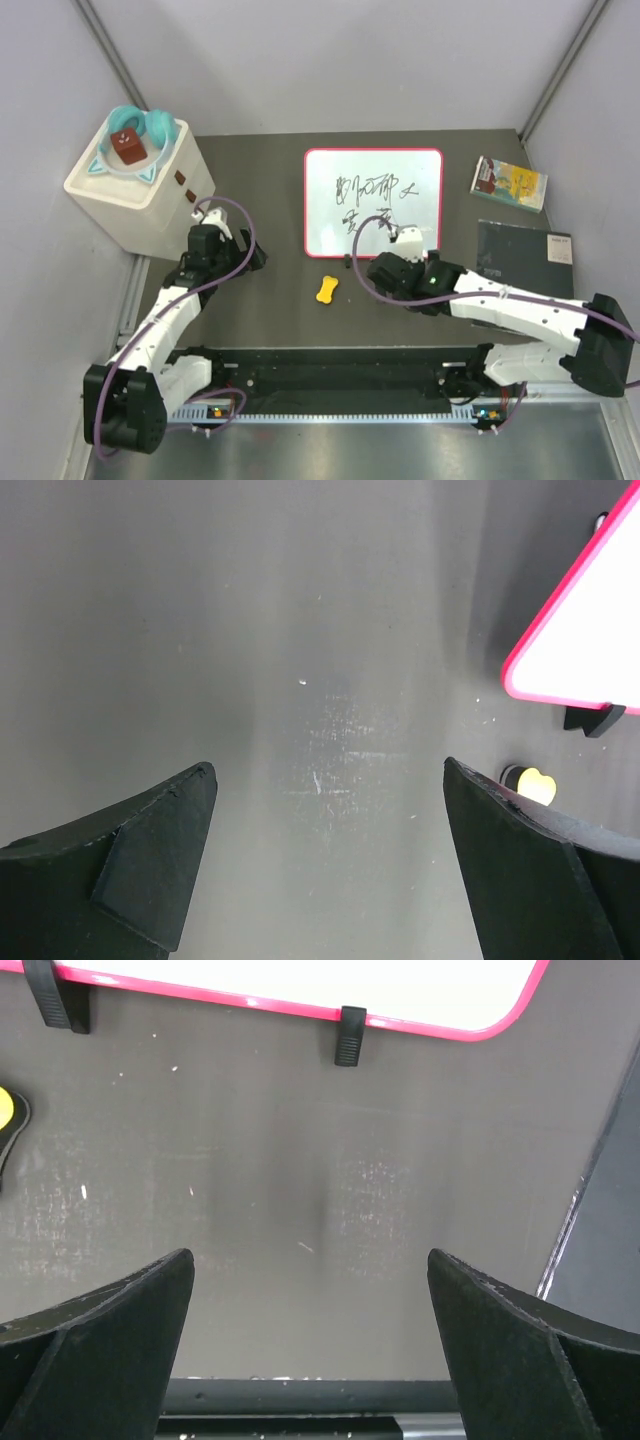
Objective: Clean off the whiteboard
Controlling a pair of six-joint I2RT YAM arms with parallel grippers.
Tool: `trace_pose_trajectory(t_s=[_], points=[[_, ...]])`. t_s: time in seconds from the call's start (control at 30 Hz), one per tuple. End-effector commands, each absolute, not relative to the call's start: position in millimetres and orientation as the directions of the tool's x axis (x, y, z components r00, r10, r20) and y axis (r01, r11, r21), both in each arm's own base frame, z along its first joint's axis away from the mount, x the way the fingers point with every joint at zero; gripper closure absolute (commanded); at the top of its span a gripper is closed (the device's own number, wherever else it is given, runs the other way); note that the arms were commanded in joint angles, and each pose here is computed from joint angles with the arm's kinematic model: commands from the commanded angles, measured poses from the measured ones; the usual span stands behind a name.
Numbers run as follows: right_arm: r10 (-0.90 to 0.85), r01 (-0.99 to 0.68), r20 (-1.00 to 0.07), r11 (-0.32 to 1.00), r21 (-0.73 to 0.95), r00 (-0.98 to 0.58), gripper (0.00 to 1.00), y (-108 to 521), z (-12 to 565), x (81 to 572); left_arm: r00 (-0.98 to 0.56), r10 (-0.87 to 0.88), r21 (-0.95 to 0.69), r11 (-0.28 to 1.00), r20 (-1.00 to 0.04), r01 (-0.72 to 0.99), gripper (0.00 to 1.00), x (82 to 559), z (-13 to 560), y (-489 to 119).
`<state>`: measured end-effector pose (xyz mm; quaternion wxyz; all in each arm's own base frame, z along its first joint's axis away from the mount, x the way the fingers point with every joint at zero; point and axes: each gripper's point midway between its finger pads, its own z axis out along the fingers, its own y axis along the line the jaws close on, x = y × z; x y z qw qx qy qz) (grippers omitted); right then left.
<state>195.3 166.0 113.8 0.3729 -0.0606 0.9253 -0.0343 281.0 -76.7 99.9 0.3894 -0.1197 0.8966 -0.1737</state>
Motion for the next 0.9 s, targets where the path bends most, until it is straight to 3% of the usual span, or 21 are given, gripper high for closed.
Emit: trace_pose_trajectory(t_s=[0.0, 0.27, 0.33, 0.53, 0.7, 0.87], points=[[-0.149, -0.052, -0.656, 0.985, -0.165, -0.74, 0.01, 164, 131, 197, -0.65, -0.335, -0.44, 0.898, -0.682, 0.0, 0.01, 285, 110, -87], [-0.28, -0.09, -0.452, 0.913, -0.398, -0.847, 0.01, 165, 108, 192, -0.661, -0.327, -0.447, 0.894, -0.675, 0.015, 0.01, 284, 105, -91], [-0.29, -0.111, -0.437, 0.914, -0.391, -0.851, 0.01, 168, 106, 190, -0.663, -0.327, -0.45, 0.893, -0.674, 0.018, 0.01, 284, 106, -91], [-0.202, -0.174, -0.581, 0.979, -0.105, -0.788, 0.01, 194, 136, 187, -0.672, -0.323, -0.471, 0.881, -0.666, 0.043, 0.01, 284, 103, -97], [0.024, -0.271, -0.716, 0.916, 0.295, -0.698, 0.01, 213, 180, 179, -0.673, -0.32, -0.48, 0.875, -0.667, 0.06, 0.01, 285, 104, -101], [0.007, -0.317, -0.726, 0.897, 0.309, -0.687, 0.01, 209, 190, 174, -0.669, -0.319, -0.489, 0.869, -0.671, 0.076, 0.01, 285, 106, -103]])
